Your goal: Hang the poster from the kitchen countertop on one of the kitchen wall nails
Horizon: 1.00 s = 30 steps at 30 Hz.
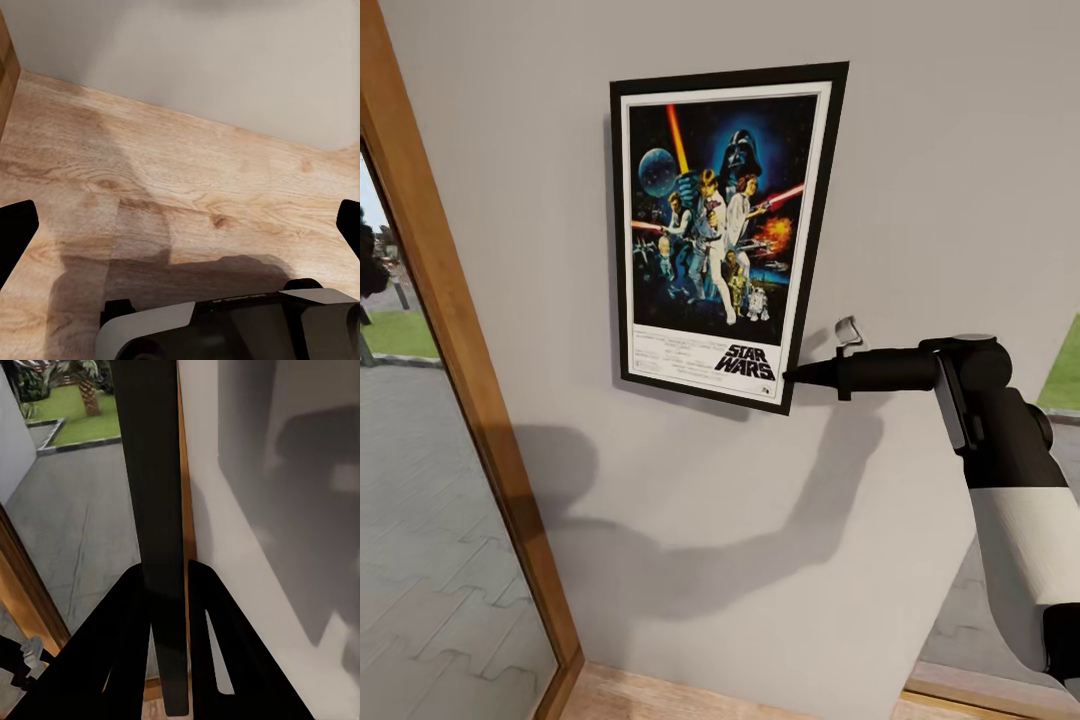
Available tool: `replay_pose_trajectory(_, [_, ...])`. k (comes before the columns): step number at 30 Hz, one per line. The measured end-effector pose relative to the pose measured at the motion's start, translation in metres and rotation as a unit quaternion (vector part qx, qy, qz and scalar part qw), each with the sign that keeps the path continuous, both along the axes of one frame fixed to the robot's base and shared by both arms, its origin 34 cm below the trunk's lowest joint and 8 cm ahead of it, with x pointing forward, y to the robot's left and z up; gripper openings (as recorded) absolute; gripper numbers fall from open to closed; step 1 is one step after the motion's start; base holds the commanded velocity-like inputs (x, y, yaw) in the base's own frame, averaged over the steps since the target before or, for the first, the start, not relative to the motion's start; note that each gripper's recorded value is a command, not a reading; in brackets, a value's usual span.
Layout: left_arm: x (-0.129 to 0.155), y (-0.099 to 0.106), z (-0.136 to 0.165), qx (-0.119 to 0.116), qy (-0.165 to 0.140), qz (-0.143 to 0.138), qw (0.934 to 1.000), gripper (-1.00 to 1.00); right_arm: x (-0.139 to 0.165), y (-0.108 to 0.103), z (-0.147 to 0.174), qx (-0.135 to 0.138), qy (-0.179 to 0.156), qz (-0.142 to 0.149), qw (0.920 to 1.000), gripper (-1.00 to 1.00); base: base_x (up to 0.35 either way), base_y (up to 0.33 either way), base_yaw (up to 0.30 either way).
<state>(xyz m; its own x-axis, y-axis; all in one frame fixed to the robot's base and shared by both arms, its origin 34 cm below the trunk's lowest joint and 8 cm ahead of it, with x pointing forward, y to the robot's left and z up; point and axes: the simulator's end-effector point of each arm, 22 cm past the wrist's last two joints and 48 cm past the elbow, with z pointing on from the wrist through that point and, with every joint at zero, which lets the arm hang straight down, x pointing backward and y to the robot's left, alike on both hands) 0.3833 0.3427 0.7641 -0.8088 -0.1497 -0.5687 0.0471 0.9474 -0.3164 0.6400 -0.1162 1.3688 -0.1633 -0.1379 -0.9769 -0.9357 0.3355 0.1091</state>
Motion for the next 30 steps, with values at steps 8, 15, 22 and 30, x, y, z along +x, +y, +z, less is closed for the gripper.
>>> replay_pose_trajectory(8, [0.0000,0.0000,0.0000,0.000,0.000,0.000,1.0000,1.00,-0.0003,0.0000,-0.0037,0.000,0.003,0.000,1.0000,-1.00,0.000,0.000,0.000])
replay_pose_trajectory(15, [0.0000,0.0000,0.0000,0.000,0.000,0.000,1.0000,1.00,-0.0004,0.0000,-0.0058,0.000,0.004,0.000,1.0000,-1.00,0.000,0.000,0.000])
replay_pose_trajectory(22, [0.0000,0.0000,0.0000,0.000,0.000,0.000,1.0000,1.00,-0.0003,0.0000,-0.0065,-0.001,0.004,0.000,1.0000,-1.00,0.000,0.000,0.000])
replay_pose_trajectory(30, [0.0001,0.0000,0.0001,0.000,0.000,0.000,1.0000,1.00,-0.0003,-0.0001,-0.0067,-0.001,0.004,0.000,1.0000,-1.00,0.000,0.000,0.000])
